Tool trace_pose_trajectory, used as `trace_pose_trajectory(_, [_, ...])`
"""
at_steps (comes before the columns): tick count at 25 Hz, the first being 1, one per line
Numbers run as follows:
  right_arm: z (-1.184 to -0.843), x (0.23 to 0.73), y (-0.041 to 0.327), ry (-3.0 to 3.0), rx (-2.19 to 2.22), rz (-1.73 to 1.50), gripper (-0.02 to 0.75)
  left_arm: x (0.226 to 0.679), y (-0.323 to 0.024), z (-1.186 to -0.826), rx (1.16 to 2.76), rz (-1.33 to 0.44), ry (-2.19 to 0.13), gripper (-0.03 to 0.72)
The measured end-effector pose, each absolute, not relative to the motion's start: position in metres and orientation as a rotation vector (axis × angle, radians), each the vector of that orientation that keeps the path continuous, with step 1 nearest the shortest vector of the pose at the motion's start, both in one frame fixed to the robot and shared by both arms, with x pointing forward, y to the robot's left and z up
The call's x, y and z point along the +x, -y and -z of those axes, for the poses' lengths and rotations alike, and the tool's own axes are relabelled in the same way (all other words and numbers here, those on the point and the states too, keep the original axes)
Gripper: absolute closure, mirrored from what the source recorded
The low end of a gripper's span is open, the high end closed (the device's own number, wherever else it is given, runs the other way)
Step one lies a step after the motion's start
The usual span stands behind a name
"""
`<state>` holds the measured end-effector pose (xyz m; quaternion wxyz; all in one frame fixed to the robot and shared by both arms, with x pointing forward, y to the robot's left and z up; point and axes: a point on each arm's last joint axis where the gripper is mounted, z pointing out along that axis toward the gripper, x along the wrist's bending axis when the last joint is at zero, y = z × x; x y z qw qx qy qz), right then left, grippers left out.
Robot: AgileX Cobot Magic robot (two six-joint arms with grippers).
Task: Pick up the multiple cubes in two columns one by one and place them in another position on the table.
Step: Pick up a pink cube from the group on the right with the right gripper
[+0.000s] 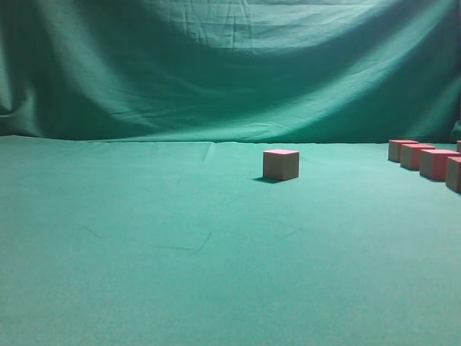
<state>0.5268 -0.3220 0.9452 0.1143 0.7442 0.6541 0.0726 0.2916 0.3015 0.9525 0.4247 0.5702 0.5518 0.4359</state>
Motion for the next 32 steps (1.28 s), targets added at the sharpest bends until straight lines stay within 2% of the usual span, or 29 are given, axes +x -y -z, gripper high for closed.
trace_pose_trajectory(11, [-0.934, 0.531, 0.322, -1.926, 2.187, -0.205, 0.189, 0.292, -0.301, -0.953, 1.426, -1.09, -1.38, 0.688])
trace_pose_trajectory(15, [-0.935, 0.532, 0.322, -1.922, 2.18, -0.217, 0.348, 0.292, -0.301, -0.953, 1.426, -1.09, -1.38, 0.688])
trace_pose_trajectory(17, [-0.935, 0.532, 0.322, -1.922, 2.18, -0.217, 0.461, 0.292, -0.301, -0.953, 1.426, -1.09, -1.38, 0.688])
trace_pose_trajectory(18, [-0.935, 0.532, 0.322, -1.921, 2.181, -0.217, 0.484, 0.292, -0.301, -0.953, 1.426, -1.09, -1.38, 0.688])
trace_pose_trajectory(27, [-0.938, 0.526, 0.321, -1.926, 2.246, -0.181, 0.475, 0.292, -0.301, -0.953, 1.426, -1.09, -1.38, 0.688])
trace_pose_trajectory(32, [-0.969, 0.514, 0.299, -2.052, 2.174, -0.33, 0.475, 0.292, -0.301, -0.953, 1.426, -1.09, -1.38, 0.688])
